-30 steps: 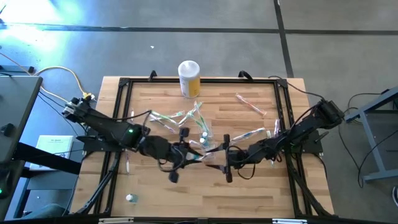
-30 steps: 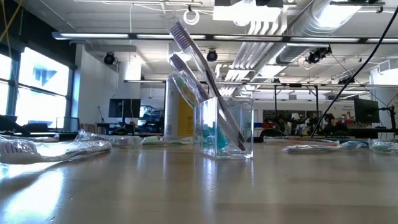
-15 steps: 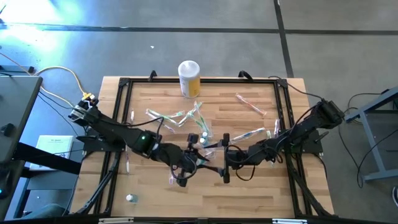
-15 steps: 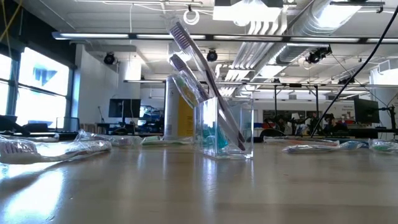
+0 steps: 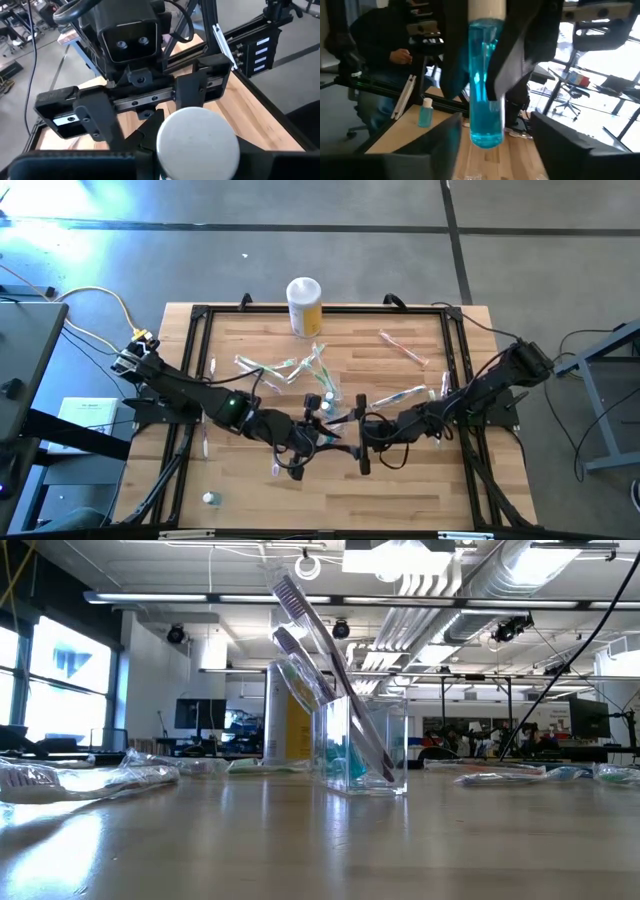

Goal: Pick & Place toothbrushing station
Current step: Put the mouthwash bottle into transparent organizer

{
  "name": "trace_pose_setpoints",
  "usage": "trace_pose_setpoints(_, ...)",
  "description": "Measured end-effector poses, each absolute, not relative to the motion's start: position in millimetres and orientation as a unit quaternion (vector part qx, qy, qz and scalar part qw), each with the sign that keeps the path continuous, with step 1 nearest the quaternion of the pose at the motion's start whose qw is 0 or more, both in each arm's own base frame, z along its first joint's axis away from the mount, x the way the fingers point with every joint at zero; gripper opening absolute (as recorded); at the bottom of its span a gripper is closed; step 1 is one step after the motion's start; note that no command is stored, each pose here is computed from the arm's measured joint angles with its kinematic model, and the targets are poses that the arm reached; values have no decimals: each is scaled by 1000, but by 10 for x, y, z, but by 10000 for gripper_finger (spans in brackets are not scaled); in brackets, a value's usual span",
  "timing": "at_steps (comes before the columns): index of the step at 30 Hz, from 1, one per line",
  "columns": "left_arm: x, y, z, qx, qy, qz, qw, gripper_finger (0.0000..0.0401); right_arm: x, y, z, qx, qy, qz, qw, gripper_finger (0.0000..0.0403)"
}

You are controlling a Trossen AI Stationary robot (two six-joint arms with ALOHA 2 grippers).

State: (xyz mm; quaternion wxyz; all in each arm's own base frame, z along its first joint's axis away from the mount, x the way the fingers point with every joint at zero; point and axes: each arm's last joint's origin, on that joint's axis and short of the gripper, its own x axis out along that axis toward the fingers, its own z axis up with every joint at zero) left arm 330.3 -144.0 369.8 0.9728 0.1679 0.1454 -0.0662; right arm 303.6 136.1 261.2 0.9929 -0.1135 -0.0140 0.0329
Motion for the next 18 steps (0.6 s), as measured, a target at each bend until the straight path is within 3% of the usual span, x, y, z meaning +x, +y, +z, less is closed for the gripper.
trace_pose_setpoints(8, 3304, -1442, 3703, 175, 142, -67, 972, 74, 3059, 1326, 2605, -118, -15, 64, 991, 74)
trace_pose_setpoints(18, 3297, -1442, 3682, 179, 153, -73, 969, 74, 3050, 1346, 2597, -139, -12, 62, 988, 74)
